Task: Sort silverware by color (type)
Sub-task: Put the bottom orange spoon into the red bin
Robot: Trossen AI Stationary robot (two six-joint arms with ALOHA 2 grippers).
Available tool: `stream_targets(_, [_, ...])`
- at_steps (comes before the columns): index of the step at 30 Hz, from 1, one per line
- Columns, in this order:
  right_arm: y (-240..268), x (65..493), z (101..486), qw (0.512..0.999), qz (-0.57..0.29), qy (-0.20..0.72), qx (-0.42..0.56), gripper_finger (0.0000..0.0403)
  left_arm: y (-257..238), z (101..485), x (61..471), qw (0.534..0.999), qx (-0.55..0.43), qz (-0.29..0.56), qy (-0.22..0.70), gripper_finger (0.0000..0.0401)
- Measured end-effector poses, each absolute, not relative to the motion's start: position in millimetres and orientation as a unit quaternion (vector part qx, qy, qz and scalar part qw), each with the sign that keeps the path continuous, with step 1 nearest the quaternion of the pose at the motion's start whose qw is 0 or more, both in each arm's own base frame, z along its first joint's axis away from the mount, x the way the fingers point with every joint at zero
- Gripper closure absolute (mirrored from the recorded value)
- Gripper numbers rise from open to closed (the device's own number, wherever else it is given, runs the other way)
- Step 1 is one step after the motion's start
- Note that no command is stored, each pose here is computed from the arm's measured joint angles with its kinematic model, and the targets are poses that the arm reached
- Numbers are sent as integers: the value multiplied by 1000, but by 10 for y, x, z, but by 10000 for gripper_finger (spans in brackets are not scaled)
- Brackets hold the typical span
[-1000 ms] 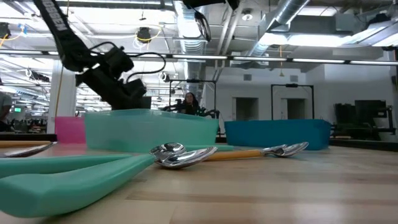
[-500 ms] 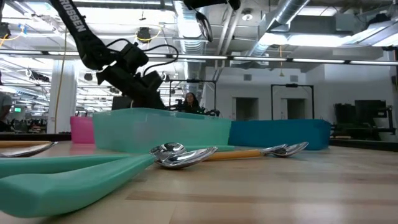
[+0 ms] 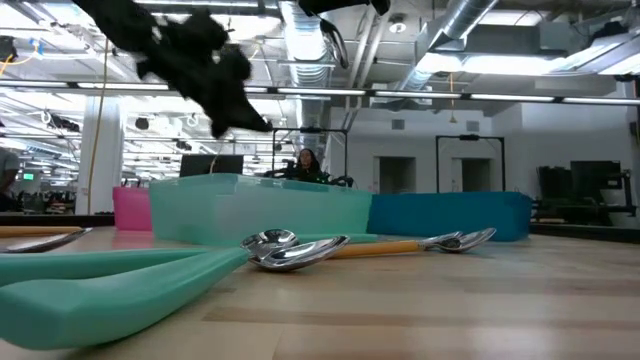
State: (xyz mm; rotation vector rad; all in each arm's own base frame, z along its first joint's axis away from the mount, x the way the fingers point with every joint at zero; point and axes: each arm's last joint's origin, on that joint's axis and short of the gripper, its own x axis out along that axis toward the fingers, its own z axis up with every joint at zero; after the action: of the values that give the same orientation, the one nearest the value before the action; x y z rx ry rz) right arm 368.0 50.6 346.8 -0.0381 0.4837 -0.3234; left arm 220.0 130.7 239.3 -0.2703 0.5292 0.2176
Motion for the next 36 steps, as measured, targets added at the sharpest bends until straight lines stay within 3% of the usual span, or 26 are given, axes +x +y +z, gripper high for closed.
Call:
stream_targets(6, [499,3672,3455,955,-161,246,-23,342,569,2704,1907,942,-115,107,298,401])
stream_targets(16, [498,3658,3432,952,-161,260,-31,342,-150,2567,1692,891,-150,107,414,401])
stream_targets(24, [498,3658,3430,952,-161,260,-31,342,-316,2272,1717,853,-140,124,488,401])
stream_targets(31, [498,3655,3425,951,-162,263,-29,342,-327,1947,1740,851,-153,125,487,401])
stream_targets(36, [497,3652,3421,950,-162,265,-29,342,-258,1779,1697,845,-131,176,487,401])
